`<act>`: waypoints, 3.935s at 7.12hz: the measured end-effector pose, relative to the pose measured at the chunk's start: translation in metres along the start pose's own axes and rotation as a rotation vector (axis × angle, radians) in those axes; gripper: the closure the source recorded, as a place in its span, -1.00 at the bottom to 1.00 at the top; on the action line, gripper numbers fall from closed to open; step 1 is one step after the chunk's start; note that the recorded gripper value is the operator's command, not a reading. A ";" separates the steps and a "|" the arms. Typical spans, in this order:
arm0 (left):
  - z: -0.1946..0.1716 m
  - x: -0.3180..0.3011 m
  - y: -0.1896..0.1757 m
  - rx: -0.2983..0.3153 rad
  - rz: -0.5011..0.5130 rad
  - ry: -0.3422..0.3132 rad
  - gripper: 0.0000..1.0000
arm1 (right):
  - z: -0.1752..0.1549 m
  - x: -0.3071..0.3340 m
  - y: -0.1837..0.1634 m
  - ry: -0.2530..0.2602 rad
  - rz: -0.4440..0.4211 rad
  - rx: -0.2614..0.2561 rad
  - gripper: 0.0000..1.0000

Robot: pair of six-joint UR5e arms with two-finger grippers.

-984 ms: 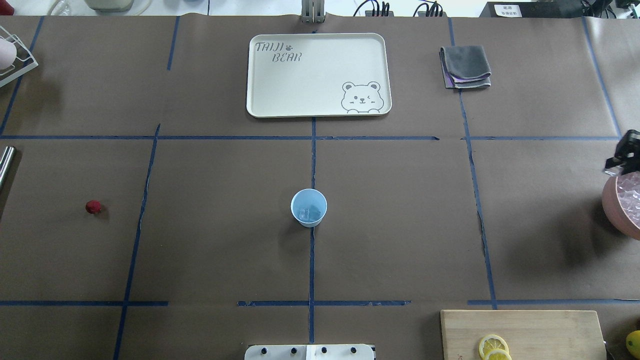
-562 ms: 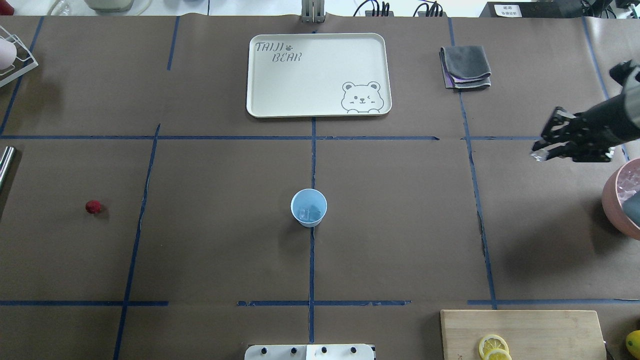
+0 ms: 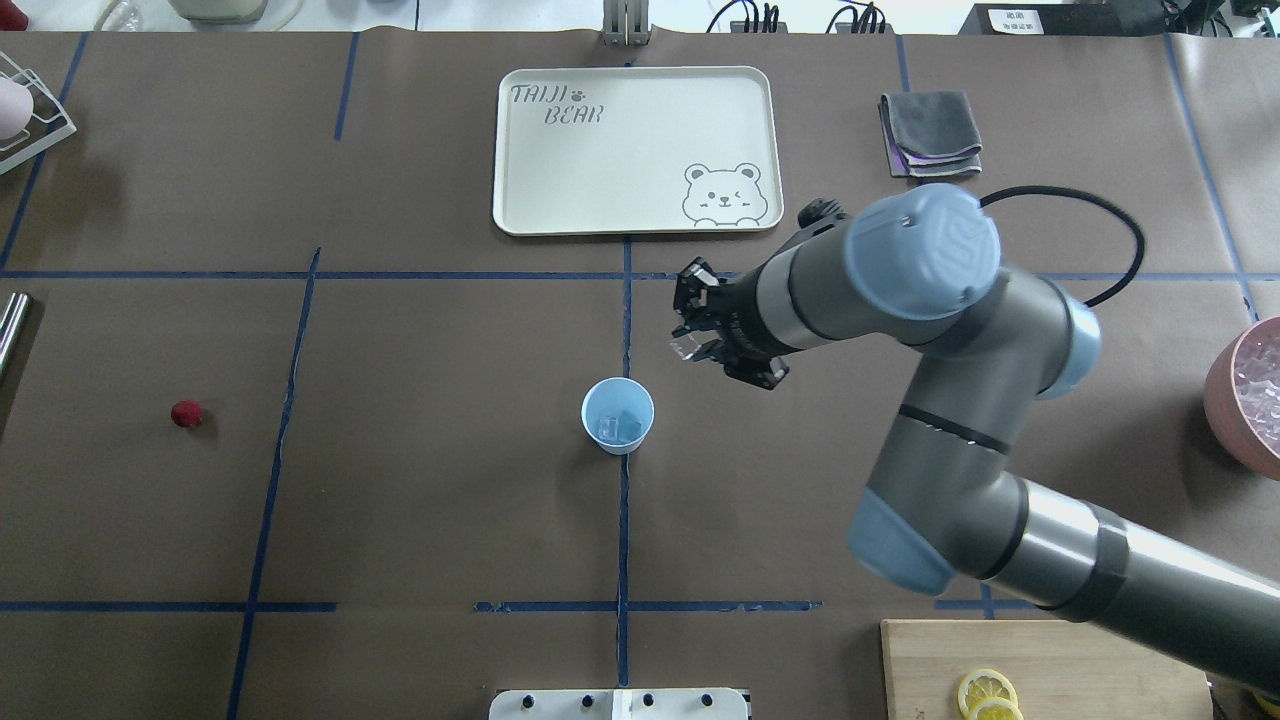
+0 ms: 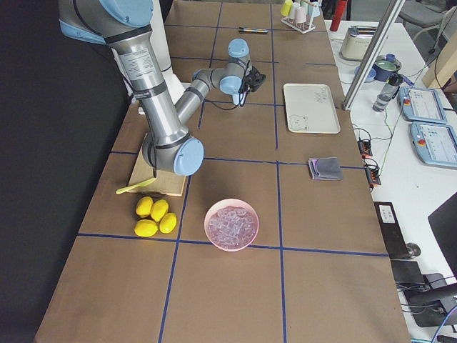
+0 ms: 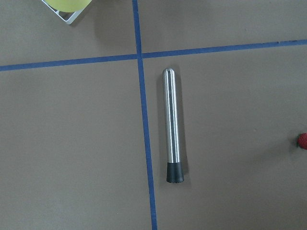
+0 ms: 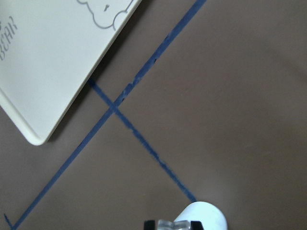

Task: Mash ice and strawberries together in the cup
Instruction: 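Carry the ice cube over the blue cup and release it, then withdraw the right gripper back over the pink bowl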

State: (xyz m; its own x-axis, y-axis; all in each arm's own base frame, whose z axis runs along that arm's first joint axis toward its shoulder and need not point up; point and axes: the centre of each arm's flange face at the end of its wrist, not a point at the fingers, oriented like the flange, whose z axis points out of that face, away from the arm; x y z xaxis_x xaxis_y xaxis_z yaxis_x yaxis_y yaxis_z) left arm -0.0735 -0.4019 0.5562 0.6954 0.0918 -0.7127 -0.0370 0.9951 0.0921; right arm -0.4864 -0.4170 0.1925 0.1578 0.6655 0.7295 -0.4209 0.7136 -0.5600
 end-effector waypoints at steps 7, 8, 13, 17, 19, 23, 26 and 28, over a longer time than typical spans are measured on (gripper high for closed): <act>0.000 0.000 0.000 0.001 0.001 0.000 -1.00 | 0.037 -0.006 0.043 0.042 0.019 0.025 0.05; 0.000 0.000 0.000 0.001 0.001 0.000 -1.00 | 0.038 -0.005 0.043 0.051 0.020 0.028 -0.28; 0.000 0.000 0.000 0.001 0.001 0.000 -1.00 | 0.022 0.005 0.048 0.067 0.012 0.020 -0.99; 0.000 0.000 -0.001 0.005 0.005 -0.002 -1.00 | -0.095 0.092 -0.108 0.185 -0.128 0.030 -1.00; 0.000 0.002 -0.003 0.006 0.012 -0.002 -1.00 | -0.172 0.155 -0.225 0.239 -0.243 0.019 -1.00; -0.003 0.006 -0.011 0.016 0.025 -0.004 -1.00 | -0.270 0.293 -0.369 0.326 -0.501 0.035 -1.00; 0.014 0.027 -0.024 -0.010 0.088 0.001 -1.00 | -0.313 0.379 -0.449 0.413 -0.702 -0.012 -1.00; 0.024 0.076 -0.055 -0.012 0.087 0.008 -1.00 | -0.323 0.396 -0.461 0.431 -0.752 -0.031 -1.00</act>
State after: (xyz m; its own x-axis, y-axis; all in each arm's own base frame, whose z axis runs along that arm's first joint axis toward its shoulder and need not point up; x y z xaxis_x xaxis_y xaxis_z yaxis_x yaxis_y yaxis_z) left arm -0.0011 -0.4505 0.5132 0.6837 0.1786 -0.7076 -0.1057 0.9836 0.1462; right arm 0.0582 -0.4121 0.6127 0.7116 0.0351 0.7017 -0.0458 0.9989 -0.0035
